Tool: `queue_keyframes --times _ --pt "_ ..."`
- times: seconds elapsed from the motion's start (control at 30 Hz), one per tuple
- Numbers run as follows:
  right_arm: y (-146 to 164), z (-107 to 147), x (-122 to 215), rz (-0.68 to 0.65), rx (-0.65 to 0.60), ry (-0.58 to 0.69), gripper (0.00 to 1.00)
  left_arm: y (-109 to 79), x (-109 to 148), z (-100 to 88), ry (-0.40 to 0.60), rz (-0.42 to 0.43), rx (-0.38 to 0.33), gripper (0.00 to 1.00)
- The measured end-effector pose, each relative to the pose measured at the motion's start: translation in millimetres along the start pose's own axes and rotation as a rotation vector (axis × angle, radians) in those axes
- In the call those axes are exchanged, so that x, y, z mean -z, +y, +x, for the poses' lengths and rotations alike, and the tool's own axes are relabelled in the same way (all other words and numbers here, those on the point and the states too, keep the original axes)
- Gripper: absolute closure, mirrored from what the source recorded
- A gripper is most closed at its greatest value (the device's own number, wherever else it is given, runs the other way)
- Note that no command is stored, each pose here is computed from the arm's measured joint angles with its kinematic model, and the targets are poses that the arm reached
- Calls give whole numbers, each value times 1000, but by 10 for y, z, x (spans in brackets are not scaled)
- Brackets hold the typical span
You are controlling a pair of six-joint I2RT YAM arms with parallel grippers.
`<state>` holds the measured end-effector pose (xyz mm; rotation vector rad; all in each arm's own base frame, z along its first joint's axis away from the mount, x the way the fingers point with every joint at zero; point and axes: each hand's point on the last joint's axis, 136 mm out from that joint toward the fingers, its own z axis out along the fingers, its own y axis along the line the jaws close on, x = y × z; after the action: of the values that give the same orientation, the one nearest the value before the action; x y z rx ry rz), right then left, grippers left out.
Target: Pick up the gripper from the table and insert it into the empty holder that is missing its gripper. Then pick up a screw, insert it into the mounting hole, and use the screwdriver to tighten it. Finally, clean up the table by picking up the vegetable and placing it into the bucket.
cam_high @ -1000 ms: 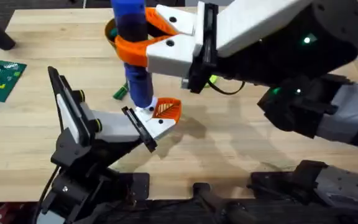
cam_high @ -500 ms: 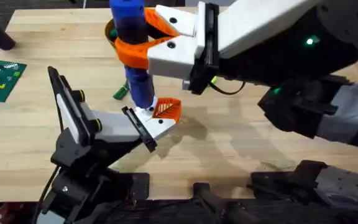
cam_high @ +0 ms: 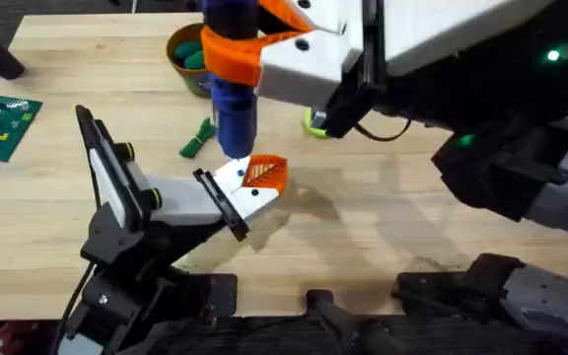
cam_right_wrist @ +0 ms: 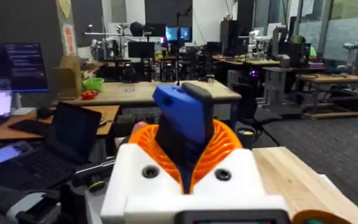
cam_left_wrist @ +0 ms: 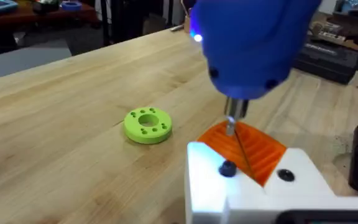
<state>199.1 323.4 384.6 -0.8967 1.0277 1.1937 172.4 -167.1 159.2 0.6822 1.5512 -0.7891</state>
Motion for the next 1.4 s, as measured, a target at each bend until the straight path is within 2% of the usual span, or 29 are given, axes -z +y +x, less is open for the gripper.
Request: queue_keyframes --times 0.27,1.4 --pt "22 169 10 -16 -65 65 953 0 0 0 0 0 0 986" --pt "12 181 2 -16 -40 63 953 0 0 0 0 0 0 986"
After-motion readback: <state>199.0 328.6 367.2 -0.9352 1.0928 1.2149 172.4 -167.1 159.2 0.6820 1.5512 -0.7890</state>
